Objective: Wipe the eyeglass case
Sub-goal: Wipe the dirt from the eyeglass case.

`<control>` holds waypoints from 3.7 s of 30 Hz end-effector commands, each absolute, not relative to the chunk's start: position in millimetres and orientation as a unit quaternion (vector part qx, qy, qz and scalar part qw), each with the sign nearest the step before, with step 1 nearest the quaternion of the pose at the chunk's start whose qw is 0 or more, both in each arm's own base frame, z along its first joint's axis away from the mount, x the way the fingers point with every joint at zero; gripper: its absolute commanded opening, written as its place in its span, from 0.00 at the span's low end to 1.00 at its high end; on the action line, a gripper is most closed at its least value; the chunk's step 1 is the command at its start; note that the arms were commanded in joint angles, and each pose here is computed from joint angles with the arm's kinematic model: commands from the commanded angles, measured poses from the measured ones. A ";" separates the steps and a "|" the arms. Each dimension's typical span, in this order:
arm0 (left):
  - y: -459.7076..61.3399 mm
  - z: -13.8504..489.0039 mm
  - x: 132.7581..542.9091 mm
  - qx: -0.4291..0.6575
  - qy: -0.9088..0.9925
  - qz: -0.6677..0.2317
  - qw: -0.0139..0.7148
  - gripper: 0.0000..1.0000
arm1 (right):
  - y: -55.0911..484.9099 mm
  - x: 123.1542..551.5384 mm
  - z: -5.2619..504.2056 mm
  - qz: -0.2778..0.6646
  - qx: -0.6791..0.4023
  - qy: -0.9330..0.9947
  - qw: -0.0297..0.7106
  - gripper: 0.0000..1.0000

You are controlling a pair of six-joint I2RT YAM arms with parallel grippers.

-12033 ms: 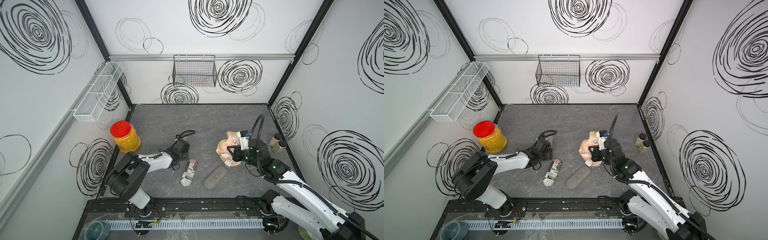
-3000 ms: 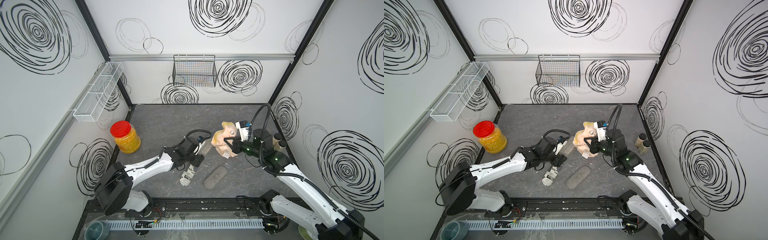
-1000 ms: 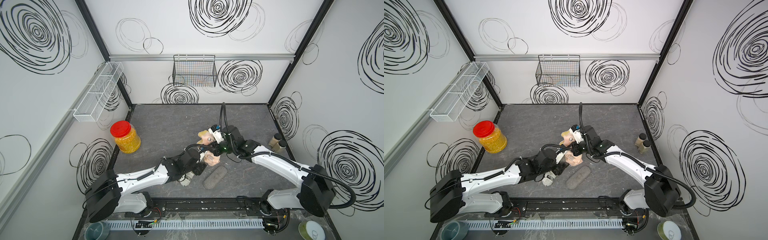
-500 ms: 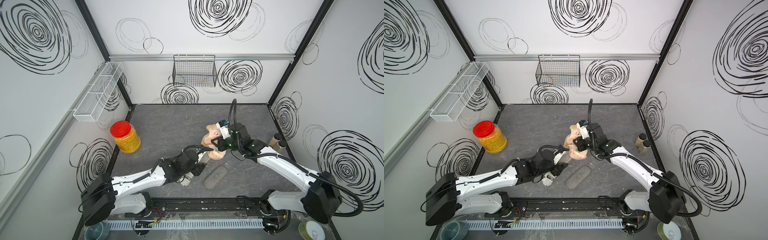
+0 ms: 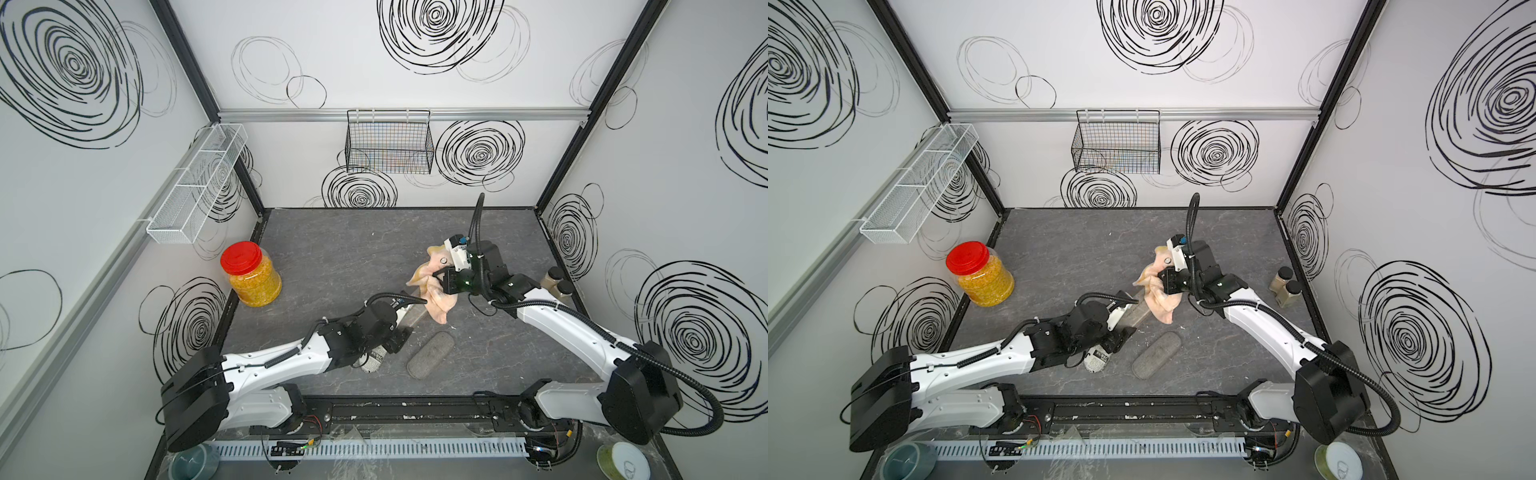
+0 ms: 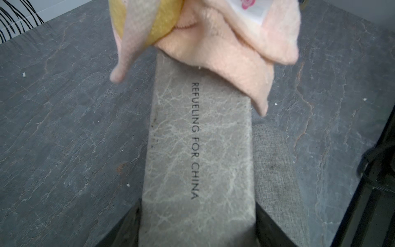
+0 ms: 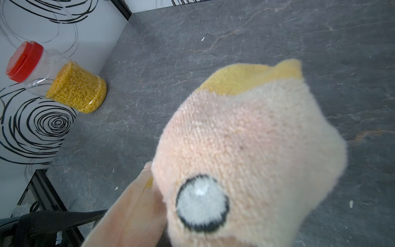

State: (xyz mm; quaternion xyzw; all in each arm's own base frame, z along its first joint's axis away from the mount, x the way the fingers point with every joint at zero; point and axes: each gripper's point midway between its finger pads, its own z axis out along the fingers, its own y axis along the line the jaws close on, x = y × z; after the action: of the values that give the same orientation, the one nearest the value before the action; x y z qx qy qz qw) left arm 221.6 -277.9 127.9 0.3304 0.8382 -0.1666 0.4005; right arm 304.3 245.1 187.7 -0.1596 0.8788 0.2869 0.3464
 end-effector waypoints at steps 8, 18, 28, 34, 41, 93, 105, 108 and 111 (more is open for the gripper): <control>-292.8 158.4 231.6 0.305 0.815 -0.197 0.452 0.60 | 300.2 261.1 176.9 0.335 -0.249 0.866 0.276 0.00; -290.5 154.5 229.5 0.300 0.817 -0.197 0.452 0.60 | 257.8 292.5 187.8 0.323 -0.167 0.867 0.341 0.00; -293.0 148.3 229.8 0.305 0.820 -0.192 0.444 0.60 | 285.1 277.3 165.0 0.278 -0.213 0.890 0.293 0.00; -289.9 148.7 228.7 0.302 0.820 -0.192 0.446 0.60 | 244.7 298.2 170.1 0.256 -0.148 0.899 0.324 0.00; -290.1 147.8 228.9 0.303 0.821 -0.191 0.445 0.60 | 271.7 281.9 174.1 0.293 -0.196 0.880 0.318 0.00; -251.2 187.1 227.4 0.142 0.749 -0.553 0.335 0.62 | 294.2 266.6 211.5 0.315 -0.207 0.837 0.396 0.00; -254.7 188.3 228.0 0.146 0.746 -0.555 0.337 0.61 | 311.2 244.9 210.5 0.315 -0.255 0.822 0.401 0.00; -254.9 190.5 225.7 0.146 0.745 -0.555 0.341 0.61 | 289.5 269.1 218.9 0.275 -0.213 0.833 0.430 0.00; -254.0 191.6 225.3 0.145 0.744 -0.552 0.346 0.61 | 269.9 286.4 225.6 0.255 -0.181 0.837 0.449 0.00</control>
State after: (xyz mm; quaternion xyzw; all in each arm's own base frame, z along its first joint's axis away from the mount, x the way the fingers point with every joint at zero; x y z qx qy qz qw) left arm 228.3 -245.1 150.9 0.0966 0.7972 -0.5202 0.2907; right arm 262.7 296.6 212.2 -0.2240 0.8308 0.3017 0.4106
